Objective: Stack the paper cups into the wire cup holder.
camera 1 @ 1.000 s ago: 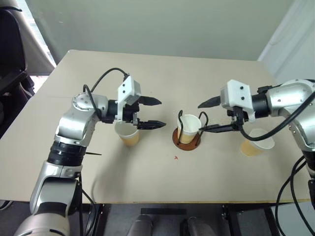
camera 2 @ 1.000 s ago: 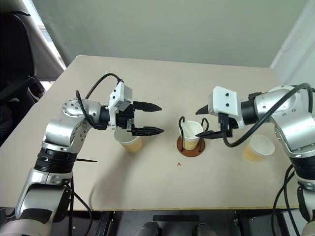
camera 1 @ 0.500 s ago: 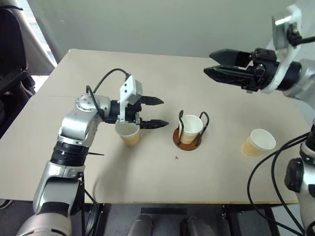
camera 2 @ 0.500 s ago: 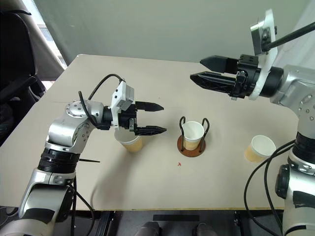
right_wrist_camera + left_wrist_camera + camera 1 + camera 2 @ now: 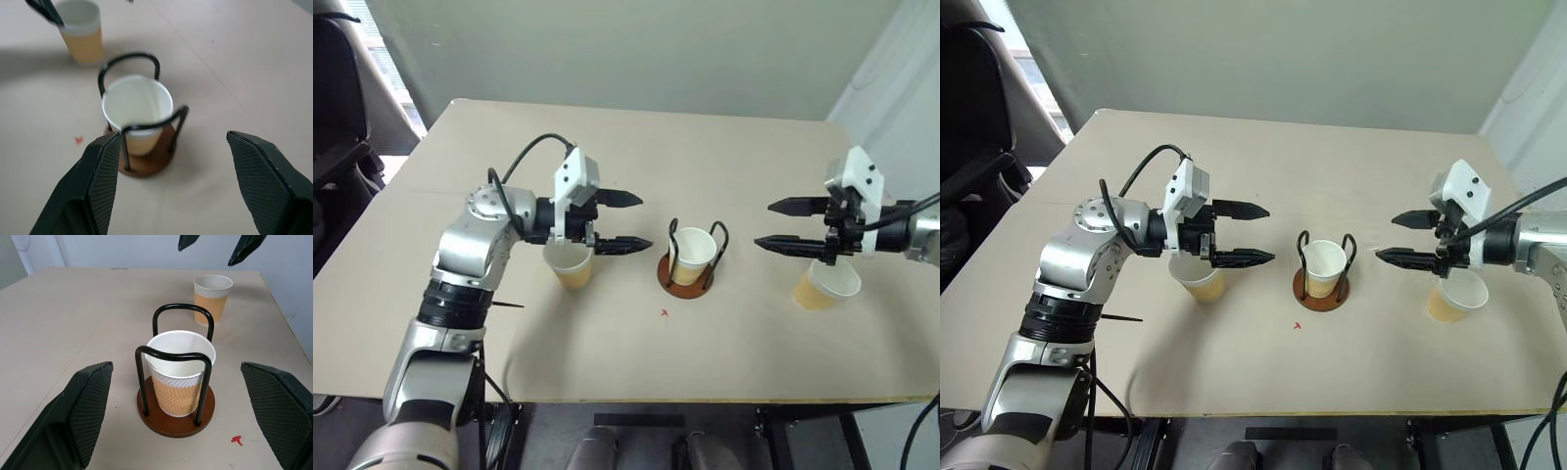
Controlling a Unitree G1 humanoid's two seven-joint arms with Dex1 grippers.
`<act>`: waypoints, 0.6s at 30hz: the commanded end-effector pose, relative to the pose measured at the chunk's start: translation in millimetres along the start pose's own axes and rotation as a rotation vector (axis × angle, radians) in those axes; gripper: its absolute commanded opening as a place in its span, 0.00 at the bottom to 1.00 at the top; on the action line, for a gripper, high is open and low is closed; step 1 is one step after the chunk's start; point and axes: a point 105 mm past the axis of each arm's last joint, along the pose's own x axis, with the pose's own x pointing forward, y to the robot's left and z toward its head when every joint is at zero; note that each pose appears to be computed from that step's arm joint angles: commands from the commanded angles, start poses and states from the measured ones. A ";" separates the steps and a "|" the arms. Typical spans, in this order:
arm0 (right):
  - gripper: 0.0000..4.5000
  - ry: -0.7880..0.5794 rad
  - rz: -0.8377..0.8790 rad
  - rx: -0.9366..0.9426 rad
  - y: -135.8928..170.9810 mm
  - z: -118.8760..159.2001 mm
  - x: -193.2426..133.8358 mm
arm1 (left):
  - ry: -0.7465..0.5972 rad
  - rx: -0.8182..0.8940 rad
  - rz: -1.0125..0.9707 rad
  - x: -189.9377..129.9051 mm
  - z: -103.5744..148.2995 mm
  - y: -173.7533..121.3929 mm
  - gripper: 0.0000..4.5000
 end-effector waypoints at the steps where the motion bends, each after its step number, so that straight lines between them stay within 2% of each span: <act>1: 0.77 0.041 -0.050 -0.046 -4.7 -7.0 -12.5 | -0.025 0.048 -0.002 -1.3 12.8 0.3 1.00; 6: 0.77 0.113 -0.082 -0.040 -6.3 -26.5 -19.7 | -0.026 0.048 -0.005 -0.5 12.2 0.8 1.00; 18: 0.77 0.196 -0.127 -0.004 -6.3 -52.6 -33.9 | -0.027 0.052 -0.009 -0.6 12.3 2.0 1.00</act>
